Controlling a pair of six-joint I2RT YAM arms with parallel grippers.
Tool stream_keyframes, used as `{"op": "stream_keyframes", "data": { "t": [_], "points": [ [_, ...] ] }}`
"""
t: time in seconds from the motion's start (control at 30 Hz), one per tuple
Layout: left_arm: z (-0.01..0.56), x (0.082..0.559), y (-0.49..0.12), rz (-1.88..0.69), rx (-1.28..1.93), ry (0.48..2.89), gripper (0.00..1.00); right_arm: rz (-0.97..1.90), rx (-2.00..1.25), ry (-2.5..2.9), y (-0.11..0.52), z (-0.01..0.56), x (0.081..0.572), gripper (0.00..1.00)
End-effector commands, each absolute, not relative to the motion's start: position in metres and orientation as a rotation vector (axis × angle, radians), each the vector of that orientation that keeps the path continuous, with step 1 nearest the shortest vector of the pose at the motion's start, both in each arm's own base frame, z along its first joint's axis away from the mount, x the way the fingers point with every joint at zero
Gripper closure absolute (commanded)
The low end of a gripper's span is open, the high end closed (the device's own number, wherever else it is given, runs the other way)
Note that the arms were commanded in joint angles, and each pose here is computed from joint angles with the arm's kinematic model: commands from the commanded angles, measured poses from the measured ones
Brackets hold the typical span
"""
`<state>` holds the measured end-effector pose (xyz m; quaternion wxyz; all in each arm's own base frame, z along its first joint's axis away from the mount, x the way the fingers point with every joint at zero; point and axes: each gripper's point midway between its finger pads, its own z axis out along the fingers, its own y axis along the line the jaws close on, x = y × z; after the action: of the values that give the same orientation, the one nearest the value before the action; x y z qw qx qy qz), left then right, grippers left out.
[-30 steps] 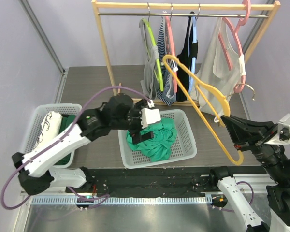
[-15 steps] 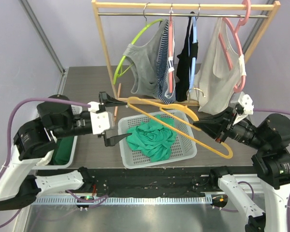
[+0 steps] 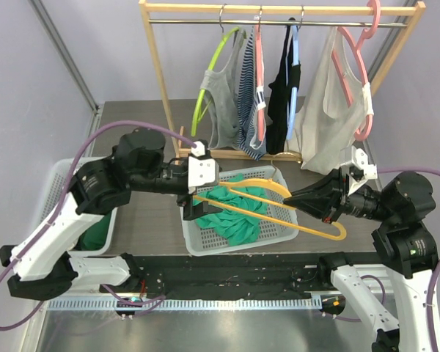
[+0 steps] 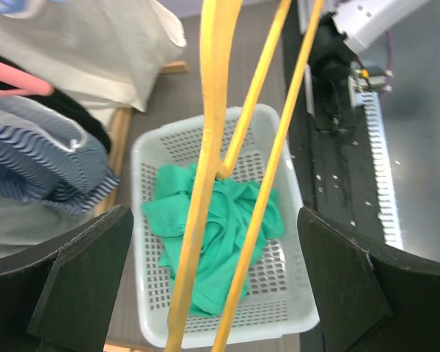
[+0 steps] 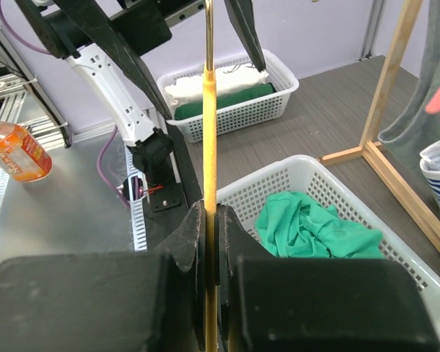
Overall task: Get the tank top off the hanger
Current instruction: Place the hanger at the clothesline.
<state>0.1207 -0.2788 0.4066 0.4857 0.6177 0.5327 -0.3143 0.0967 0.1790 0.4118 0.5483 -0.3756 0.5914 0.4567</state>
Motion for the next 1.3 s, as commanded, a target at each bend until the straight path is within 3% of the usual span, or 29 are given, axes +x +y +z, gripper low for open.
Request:
{"op": "stream_keyframes", "data": {
  "t": [0.0,0.23,0.33,0.37,0.47,0.73,0.87,0.97,1.1,1.27],
  "points": [
    [0.408,0.094,-0.277,-0.895,1.614,1.305,0.01,1.085,-0.956,1.319,0.182,0.428,0.092,0.99],
    [0.412,0.086,-0.276,-0.937,1.658,1.306,0.09,1.057,-0.961,1.335,0.181,0.418,0.095,0.99],
    [0.409,0.087,-0.274,-0.922,1.668,1.327,0.27,1.041,-0.958,1.338,0.180,0.417,0.095,0.99],
    [0.409,0.088,-0.274,-0.917,1.670,1.327,0.38,1.039,-0.958,1.338,0.180,0.417,0.095,0.99],
    [0.408,0.090,-0.274,-0.902,1.676,1.323,0.51,1.036,-0.950,1.348,0.179,0.416,0.097,0.99],
    [0.398,0.092,-0.274,-0.884,1.707,1.346,0.62,1.018,-0.948,1.335,0.179,0.421,0.100,0.99],
    [0.392,0.094,-0.274,-0.871,1.728,1.366,0.87,1.004,-0.948,1.295,0.179,0.428,0.099,0.99],
    [0.391,0.094,-0.276,-0.874,1.737,1.361,0.96,0.995,-0.947,1.268,0.179,0.434,0.098,0.99],
    [0.391,0.096,-0.278,-0.879,1.740,1.360,0.99,0.980,-0.936,1.264,0.177,0.435,0.099,0.99],
    [0.394,0.099,-0.276,-0.848,1.726,1.366,1.00,0.908,-0.837,1.248,0.170,0.443,0.108,0.70]
  ]
}}
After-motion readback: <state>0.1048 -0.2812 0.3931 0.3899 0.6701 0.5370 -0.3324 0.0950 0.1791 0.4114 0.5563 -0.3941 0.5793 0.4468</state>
